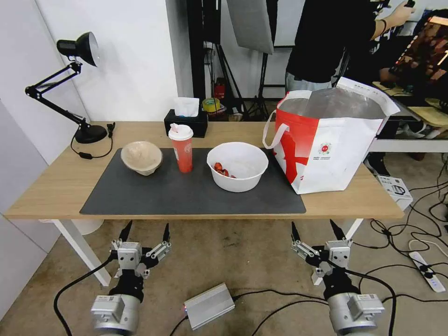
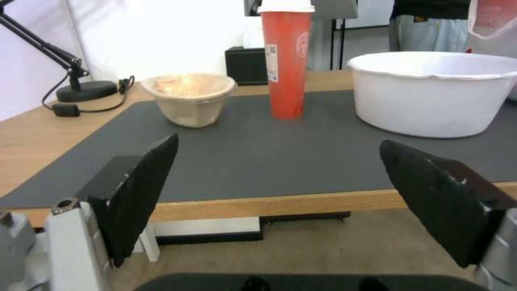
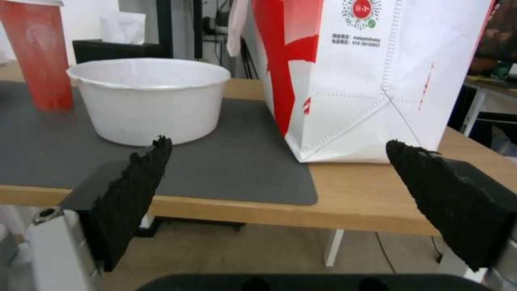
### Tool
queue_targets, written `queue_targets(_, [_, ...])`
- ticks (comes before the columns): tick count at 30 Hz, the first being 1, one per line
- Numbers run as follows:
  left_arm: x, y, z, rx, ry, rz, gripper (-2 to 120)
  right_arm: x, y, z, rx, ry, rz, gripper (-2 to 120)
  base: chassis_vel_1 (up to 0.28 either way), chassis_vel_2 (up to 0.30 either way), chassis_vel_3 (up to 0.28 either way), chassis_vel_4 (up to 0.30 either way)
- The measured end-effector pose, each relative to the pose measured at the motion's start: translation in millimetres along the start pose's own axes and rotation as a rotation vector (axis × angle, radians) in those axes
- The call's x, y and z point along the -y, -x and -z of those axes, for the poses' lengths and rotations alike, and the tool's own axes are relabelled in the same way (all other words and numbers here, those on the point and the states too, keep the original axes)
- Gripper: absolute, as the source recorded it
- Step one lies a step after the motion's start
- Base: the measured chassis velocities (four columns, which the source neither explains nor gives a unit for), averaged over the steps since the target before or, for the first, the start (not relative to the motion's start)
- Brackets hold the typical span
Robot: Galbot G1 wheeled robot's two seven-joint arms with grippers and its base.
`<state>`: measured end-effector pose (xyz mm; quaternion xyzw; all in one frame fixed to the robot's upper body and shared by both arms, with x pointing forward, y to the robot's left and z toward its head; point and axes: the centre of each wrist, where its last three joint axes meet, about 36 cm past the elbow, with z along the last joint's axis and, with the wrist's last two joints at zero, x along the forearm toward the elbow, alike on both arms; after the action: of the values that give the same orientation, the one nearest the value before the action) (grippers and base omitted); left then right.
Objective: Pick up the trash from the table and place it into the takeout bag.
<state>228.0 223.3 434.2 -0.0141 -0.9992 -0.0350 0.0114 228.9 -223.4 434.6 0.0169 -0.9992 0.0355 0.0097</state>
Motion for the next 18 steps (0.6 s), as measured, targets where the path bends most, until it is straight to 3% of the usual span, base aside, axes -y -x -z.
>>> queue_targets(5, [0.5, -2, 8.1, 0.033, -0.017, 0.012, 100, 0, 4, 3, 0.022, 0.000, 0.021, 100, 0.000, 0.000, 0.000, 0.000])
queue_targets(7, [1.3, -12, 40.9, 0.176, -0.082, 0.070, 100, 0, 15, 16, 0.088, 0.004, 0.069, 100, 0.000, 0.000, 0.000, 0.000])
queue_targets(9, [1.3, -14, 46.0, 0.198, -0.092, 0.081, 100, 0, 16, 17, 0.097, 0.005, 0.077, 100, 0.000, 0.000, 0.000, 0.000])
queue_targets(10, [1.4, -21, 60.8, 0.277, -0.140, 0.124, 100, 0, 22, 26, 0.138, 0.008, 0.111, 100, 0.000, 0.000, 0.000, 0.000])
queue_targets(18, [-0.7, -24, 64.4, 0.340, -0.171, 0.145, 100, -1, 38, 54, 0.252, 0.015, 0.238, 100, 0.000, 0.000, 0.000, 0.000])
